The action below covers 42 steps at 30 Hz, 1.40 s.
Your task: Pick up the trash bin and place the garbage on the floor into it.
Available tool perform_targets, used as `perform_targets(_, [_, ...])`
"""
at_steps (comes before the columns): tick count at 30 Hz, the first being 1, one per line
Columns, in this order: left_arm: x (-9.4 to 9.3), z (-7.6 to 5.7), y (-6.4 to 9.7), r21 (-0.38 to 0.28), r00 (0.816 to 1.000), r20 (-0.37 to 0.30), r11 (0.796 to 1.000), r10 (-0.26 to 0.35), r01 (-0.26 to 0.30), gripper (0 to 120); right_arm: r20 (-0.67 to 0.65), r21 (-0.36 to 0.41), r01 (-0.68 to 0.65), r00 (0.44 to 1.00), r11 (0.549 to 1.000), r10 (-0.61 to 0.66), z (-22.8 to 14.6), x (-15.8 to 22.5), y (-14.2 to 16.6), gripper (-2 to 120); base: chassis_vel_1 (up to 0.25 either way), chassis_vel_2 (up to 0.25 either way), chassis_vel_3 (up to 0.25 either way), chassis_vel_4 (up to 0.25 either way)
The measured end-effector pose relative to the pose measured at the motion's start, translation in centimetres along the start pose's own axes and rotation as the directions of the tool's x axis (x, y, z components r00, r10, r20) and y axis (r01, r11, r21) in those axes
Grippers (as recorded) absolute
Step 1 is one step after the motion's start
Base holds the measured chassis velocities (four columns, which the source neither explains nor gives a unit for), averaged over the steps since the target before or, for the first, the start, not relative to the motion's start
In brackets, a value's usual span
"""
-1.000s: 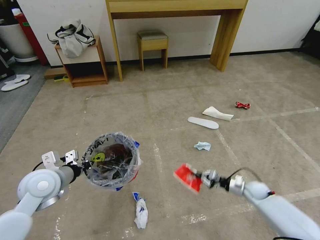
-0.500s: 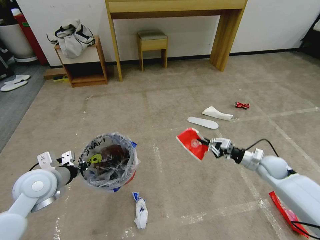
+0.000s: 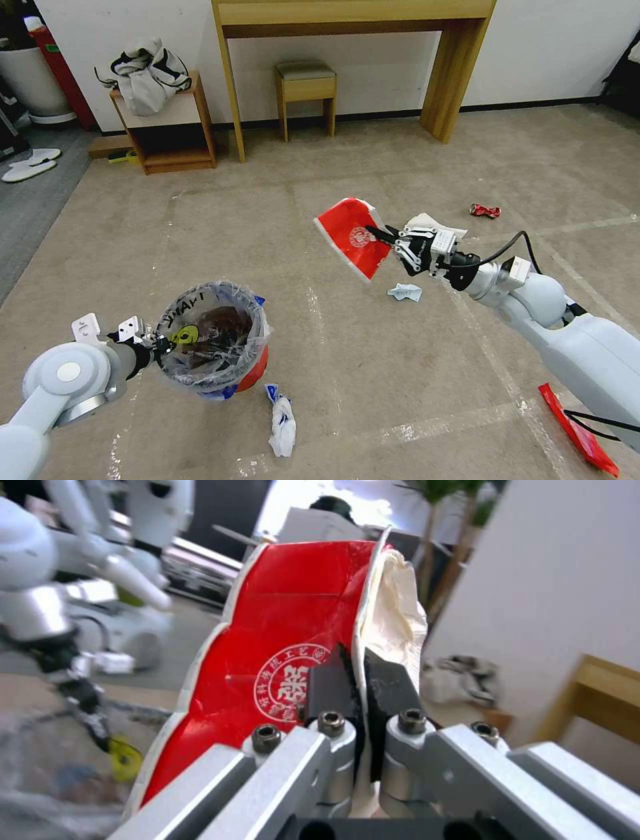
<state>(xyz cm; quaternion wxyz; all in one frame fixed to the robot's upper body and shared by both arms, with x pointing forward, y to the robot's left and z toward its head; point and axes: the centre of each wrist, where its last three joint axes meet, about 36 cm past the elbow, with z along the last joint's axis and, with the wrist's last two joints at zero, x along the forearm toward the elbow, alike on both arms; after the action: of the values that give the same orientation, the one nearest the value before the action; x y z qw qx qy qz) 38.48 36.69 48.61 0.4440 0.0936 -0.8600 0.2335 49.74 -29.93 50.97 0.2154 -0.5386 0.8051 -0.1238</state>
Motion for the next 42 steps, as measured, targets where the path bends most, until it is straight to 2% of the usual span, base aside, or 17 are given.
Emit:
perform_targets(3, [0.0,0.1,-0.1,0.002,1.0,-0.003,1.0,0.004,-0.004,0,0.017,-0.02,0.049,0.999,0.999,-0.049,0.5,-1.7,0.8,0,0.0,0.0,0.0,0.0])
perform_targets(5, [0.1,0.2,-0.2,0.002,1.0,-0.003,1.0,0.008,-0.008,0,0.043,-0.042,0.114,0.993,0.993,-0.112,1.3,-4.3,1.7,0,0.0,0.0,0.0,0.0])
perform_targets(8, [0.1,0.2,-0.3,0.003,1.0,-0.003,1.0,0.009,-0.009,0,0.056,-0.053,0.139,0.989,0.989,-0.136,1.6,-5.5,2.1,0,0.0,0.0,0.0,0.0])
perform_targets(10, [0.0,0.3,-0.3,0.008,1.0,-0.004,1.0,0.011,-0.011,0,0.089,-0.069,0.2,0.977,0.977,-0.194,2.2,-8.8,3.0,0,0.0,0.0,0.0,0.0])
perform_targets(14, [0.0,0.4,-0.3,0.01,1.0,-0.004,1.0,0.01,-0.01,0,0.105,-0.079,0.232,0.969,0.969,-0.223,2.7,-10.7,3.5,0,0.0,0.0,0.0,0.0])
perform_targets(16, [0.0,0.4,-0.3,0.01,1.0,-0.004,1.0,0.007,-0.007,0,0.116,-0.098,0.272,0.959,0.957,-0.26,3.6,-12.9,4.3,0,0.0,0.0,0.0,0.0])
perform_targets(21, [0.1,0.2,-0.3,0.002,1.0,-0.001,1.0,0.003,-0.003,0,0.116,-0.118,0.311,0.947,0.943,-0.298,4.9,-14.8,5.4,0,0.0,0.0,0.0,0.0])
perform_targets(31, [0.0,0.3,-0.4,0.001,1.0,-0.005,1.0,0.001,-0.001,0,0.124,-0.118,0.351,0.933,0.929,-0.337,5.8,-17.7,5.7,0,0.0,0.0,0.0,0.0])
perform_targets(42, [0.8,0.5,-0.6,-0.017,1.0,-0.001,1.0,0.005,-0.005,0,0.132,-0.132,0.364,0.928,0.922,-0.347,8.0,-20.2,7.2,0,0.0,0.0,0.0,0.0])
